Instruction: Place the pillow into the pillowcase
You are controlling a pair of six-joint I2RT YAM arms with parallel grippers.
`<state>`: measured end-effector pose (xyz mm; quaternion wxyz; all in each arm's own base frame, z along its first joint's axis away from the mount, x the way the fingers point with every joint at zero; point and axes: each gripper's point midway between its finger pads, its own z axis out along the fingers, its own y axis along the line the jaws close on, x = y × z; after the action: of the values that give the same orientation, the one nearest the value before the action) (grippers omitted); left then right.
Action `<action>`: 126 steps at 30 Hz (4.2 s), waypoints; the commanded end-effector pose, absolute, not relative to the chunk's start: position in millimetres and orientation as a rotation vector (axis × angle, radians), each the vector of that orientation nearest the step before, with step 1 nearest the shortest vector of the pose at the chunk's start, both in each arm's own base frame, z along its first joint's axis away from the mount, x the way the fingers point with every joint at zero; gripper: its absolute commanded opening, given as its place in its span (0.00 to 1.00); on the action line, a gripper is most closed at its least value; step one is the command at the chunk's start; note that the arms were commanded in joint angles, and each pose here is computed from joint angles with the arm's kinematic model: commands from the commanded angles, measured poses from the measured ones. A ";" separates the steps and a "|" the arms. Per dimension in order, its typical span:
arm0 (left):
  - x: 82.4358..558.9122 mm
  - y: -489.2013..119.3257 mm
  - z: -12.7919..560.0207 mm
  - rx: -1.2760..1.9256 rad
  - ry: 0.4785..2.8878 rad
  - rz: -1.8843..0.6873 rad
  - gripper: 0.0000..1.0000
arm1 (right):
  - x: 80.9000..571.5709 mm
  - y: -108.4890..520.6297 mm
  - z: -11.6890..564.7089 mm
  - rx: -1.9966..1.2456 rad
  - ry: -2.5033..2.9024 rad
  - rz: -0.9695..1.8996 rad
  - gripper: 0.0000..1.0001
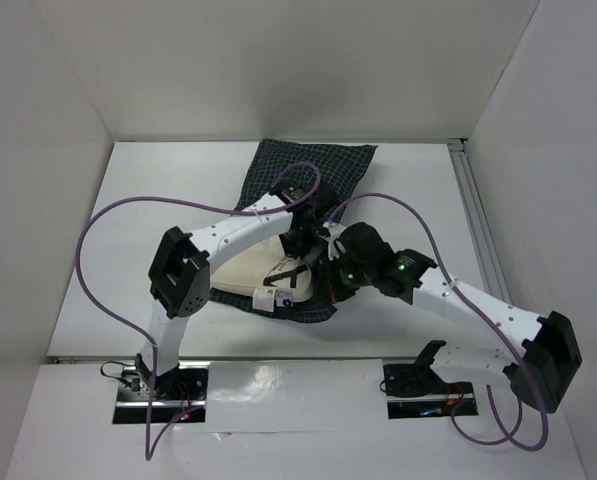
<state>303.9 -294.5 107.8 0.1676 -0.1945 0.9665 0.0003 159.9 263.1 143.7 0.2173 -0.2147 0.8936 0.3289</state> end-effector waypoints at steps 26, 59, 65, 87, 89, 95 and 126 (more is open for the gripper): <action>282.2 -247.5 258.8 -0.188 2.470 -0.185 0.88 | 190.4 236.7 175.5 -0.385 2.430 0.639 0.91; 232.2 -157.9 151.4 -0.336 2.565 -0.532 0.97 | 236.3 213.3 143.4 -0.340 2.339 0.202 0.00; 228.0 -218.4 131.9 -0.087 2.532 -0.828 0.97 | 226.0 226.3 179.7 -0.316 2.278 0.411 0.00; 235.7 -288.7 68.0 0.033 2.405 -0.994 0.96 | 232.1 250.8 249.1 -0.432 2.193 0.542 0.00; 240.2 -298.2 78.3 0.041 2.354 -1.058 0.83 | 232.1 250.8 249.1 -0.432 2.193 0.542 0.00; 240.5 -303.3 77.4 -0.023 2.381 -1.093 0.00 | 228.0 246.2 232.1 -0.406 2.251 0.535 0.00; 186.1 -248.1 132.3 -0.219 2.200 -1.189 0.00 | 218.2 310.8 137.3 -0.343 2.472 0.574 0.99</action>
<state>181.9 -242.8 107.2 0.2883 -0.0826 0.8561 -0.4209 203.8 283.6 134.5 0.2651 -0.1443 0.9337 0.1925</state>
